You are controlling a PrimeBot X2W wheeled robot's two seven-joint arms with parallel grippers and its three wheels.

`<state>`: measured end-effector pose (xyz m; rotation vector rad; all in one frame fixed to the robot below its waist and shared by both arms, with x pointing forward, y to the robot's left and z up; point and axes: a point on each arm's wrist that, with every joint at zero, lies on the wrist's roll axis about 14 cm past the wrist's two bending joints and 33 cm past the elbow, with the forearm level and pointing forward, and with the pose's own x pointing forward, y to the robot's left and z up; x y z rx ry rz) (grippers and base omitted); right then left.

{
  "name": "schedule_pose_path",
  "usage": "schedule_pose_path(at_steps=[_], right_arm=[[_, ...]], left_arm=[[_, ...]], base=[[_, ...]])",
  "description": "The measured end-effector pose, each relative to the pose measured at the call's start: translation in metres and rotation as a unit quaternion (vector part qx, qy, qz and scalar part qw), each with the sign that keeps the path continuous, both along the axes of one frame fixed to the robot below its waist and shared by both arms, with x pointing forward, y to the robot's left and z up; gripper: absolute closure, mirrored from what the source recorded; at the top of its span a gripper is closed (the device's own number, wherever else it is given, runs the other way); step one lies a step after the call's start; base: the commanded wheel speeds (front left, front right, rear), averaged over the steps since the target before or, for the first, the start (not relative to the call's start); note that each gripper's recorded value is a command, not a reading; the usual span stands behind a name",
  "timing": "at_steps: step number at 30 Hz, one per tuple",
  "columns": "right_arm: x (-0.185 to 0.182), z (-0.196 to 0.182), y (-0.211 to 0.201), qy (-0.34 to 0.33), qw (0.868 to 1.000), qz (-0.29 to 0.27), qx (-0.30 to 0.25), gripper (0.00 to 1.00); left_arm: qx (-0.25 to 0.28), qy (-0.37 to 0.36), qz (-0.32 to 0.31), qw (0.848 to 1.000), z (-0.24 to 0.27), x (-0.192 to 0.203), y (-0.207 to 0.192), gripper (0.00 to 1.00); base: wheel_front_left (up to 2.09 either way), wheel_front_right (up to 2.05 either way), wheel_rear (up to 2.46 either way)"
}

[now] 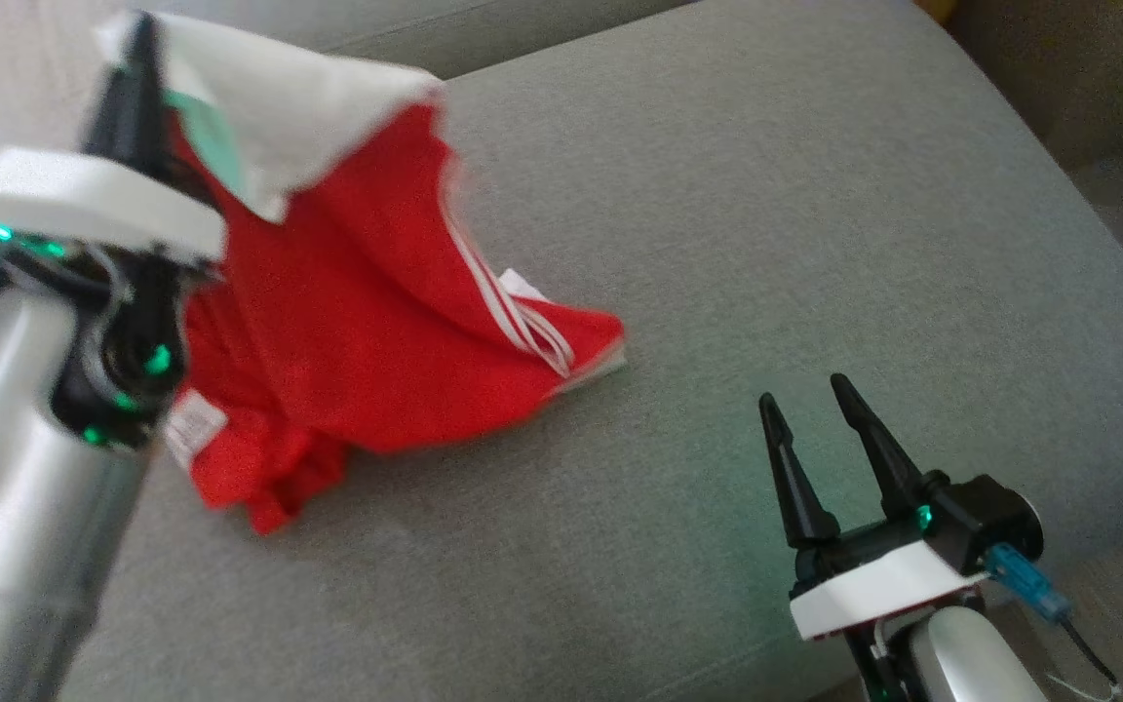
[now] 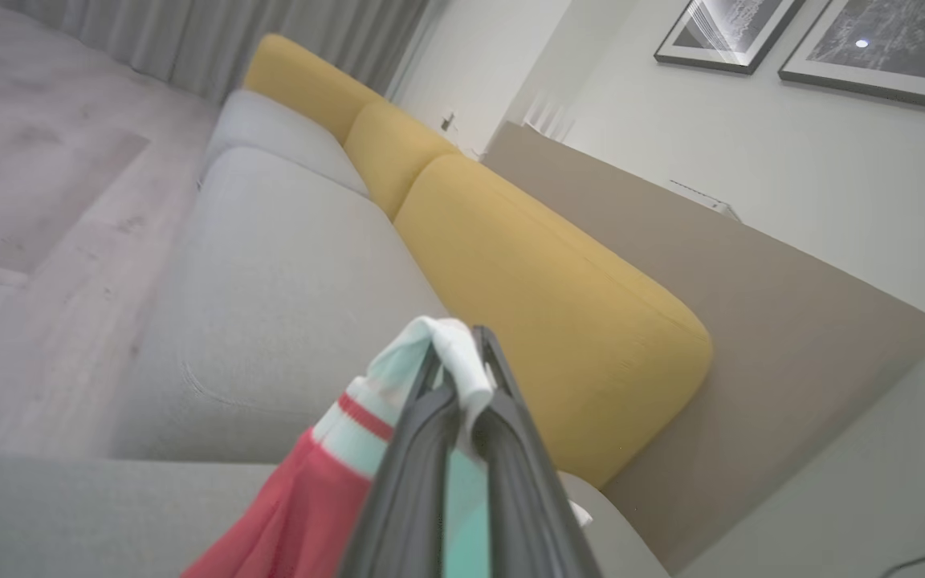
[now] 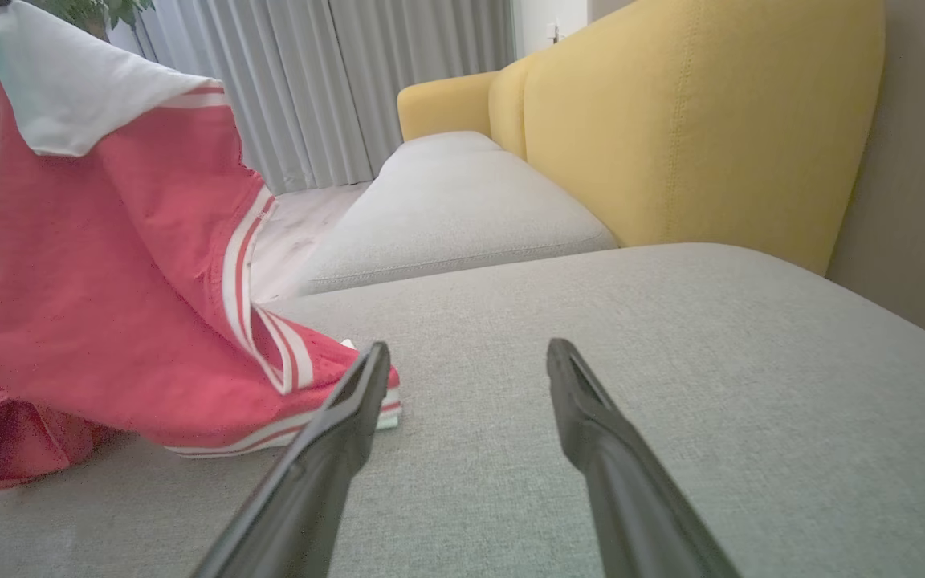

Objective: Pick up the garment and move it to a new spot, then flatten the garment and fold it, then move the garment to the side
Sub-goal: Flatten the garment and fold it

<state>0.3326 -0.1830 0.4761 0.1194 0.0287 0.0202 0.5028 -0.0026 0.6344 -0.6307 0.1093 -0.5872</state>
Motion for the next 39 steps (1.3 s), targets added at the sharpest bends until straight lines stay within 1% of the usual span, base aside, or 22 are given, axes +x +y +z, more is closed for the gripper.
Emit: schedule_pose_path(at_steps=[2, 5, 8, 12, 14, 16, 19, 21, 22, 28, 31, 34, 37, 39], right_arm=[[-0.004, -0.001, -0.005, 0.003, 1.000, -0.009, -0.001, 0.00], [-0.009, -0.002, -0.013, 0.005, 1.000, -0.023, -0.003, 0.00], [-0.011, -0.002, -0.018, 0.006, 0.999, -0.031, -0.004, 0.00], [-0.011, -0.002, -0.020, 0.006, 0.999, -0.034, -0.004, 0.00], [-0.010, -0.002, -0.020, 0.006, 0.999, -0.034, -0.005, 0.00], [-0.009, -0.002, -0.020, 0.006, 0.999, -0.032, -0.007, 0.00], [-0.005, -0.004, -0.016, 0.009, 1.000, -0.026, -0.008, 0.00], [-0.003, -0.006, -0.015, 0.011, 1.000, -0.023, -0.007, 0.00], [-0.001, -0.006, -0.013, 0.012, 1.000, -0.020, -0.008, 0.00], [0.006, -0.004, -0.016, 0.010, 1.000, -0.021, -0.012, 0.00], [0.007, -0.002, -0.020, 0.008, 0.999, -0.028, -0.012, 0.00], [0.005, -0.005, -0.025, 0.014, 0.999, -0.037, -0.012, 0.00], [0.002, -0.008, -0.031, 0.020, 0.999, -0.046, -0.014, 0.00], [0.000, -0.010, -0.034, 0.025, 0.998, -0.052, -0.016, 0.00]], left_arm=[[0.023, -0.012, 0.034, 0.999, -0.002, 0.020, 0.006, 1.00], [0.036, -0.022, 0.049, 0.998, -0.001, 0.035, 0.003, 1.00], [0.037, -0.028, 0.029, 0.999, -0.001, 0.034, -0.014, 1.00], [0.033, -0.038, -0.003, 0.999, -0.003, 0.019, -0.040, 1.00], [0.024, -0.051, -0.017, 0.998, -0.002, 0.007, -0.052, 1.00], [0.007, -0.047, -0.037, 0.998, -0.008, -0.011, -0.067, 1.00], [-0.004, -0.012, -0.085, 0.996, -0.035, -0.048, -0.097, 1.00], [0.003, 0.013, -0.119, 0.993, -0.058, -0.074, -0.116, 1.00], [0.012, 0.031, -0.152, 0.988, -0.075, -0.098, -0.134, 1.00], [0.039, 0.062, -0.205, 0.976, -0.109, -0.129, -0.163, 1.00], [0.036, 0.080, -0.219, 0.972, -0.120, -0.137, -0.173, 1.00], [0.017, 0.093, -0.249, 0.964, -0.123, -0.152, -0.185, 1.00], [-0.028, 0.108, -0.290, 0.950, -0.115, -0.175, -0.199, 1.00], [-0.048, 0.117, -0.307, 0.943, -0.112, -0.184, -0.206, 1.00]], base=[[0.00, 0.00, 0.00], [0.00, 0.00, 0.00], [0.00, 0.00, 0.00], [0.00, 0.00, 0.00], [0.00, 0.00, 0.00], [0.00, 0.00, 0.00], [0.00, 0.00, 0.00], [0.00, 0.00, 0.00], [0.00, 0.00, 0.00], [0.00, 0.00, 0.00], [0.00, 0.00, 0.00], [0.00, 0.00, 0.00], [0.00, 0.00, 0.00], [0.00, 0.00, 0.00]])
